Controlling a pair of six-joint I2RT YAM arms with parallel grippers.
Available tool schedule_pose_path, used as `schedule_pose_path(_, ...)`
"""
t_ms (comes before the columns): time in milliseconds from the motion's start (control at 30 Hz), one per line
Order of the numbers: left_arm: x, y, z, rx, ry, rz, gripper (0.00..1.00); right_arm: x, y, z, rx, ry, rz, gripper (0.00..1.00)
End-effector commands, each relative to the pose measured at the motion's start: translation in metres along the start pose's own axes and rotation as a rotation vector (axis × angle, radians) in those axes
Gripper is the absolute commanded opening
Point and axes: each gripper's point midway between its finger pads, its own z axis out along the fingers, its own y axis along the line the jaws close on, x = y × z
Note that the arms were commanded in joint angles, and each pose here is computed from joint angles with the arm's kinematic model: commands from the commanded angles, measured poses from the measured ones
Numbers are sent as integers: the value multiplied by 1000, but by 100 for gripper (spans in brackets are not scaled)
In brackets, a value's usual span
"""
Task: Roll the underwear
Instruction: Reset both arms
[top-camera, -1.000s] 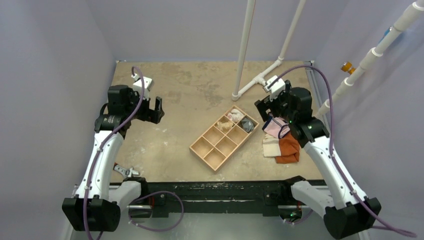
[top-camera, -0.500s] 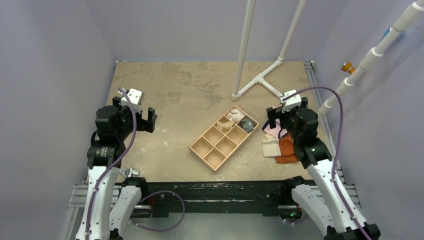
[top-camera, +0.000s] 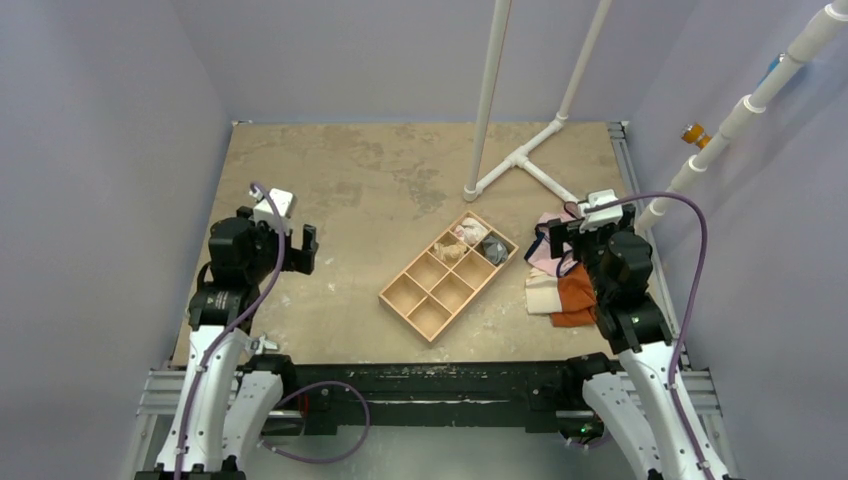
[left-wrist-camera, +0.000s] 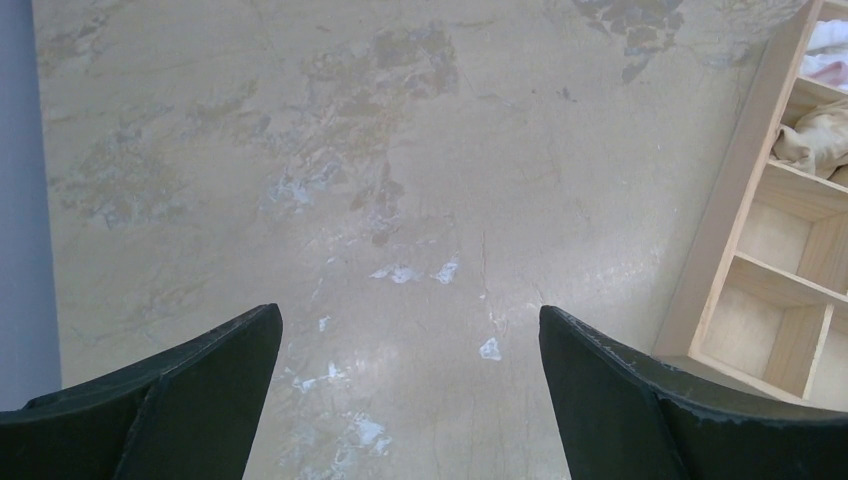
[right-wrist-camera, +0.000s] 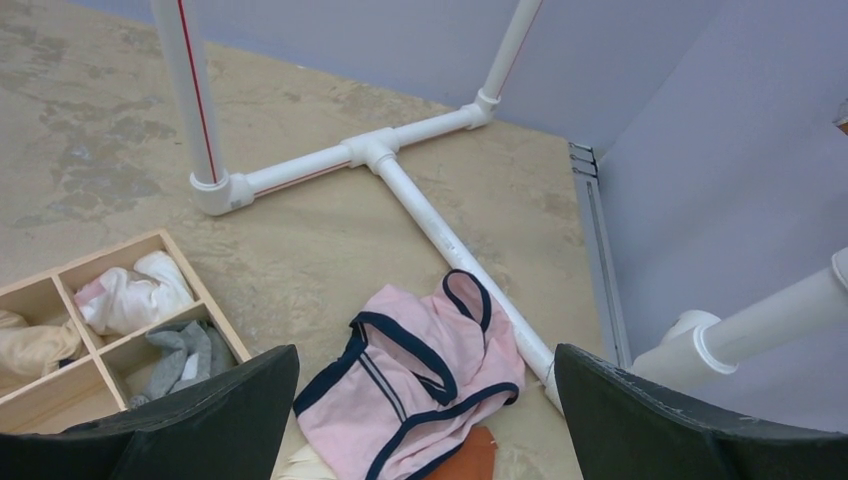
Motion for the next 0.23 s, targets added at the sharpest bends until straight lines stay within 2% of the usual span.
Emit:
schedule_pose_path(0,-20,-1,-5,10,-106,30,100,-11,-10,-2,48,-60,0,99)
schedule_pose_path(200,-23,2,-10,-17,-132,36,100,-6,-18,1,88,-38,-28,99)
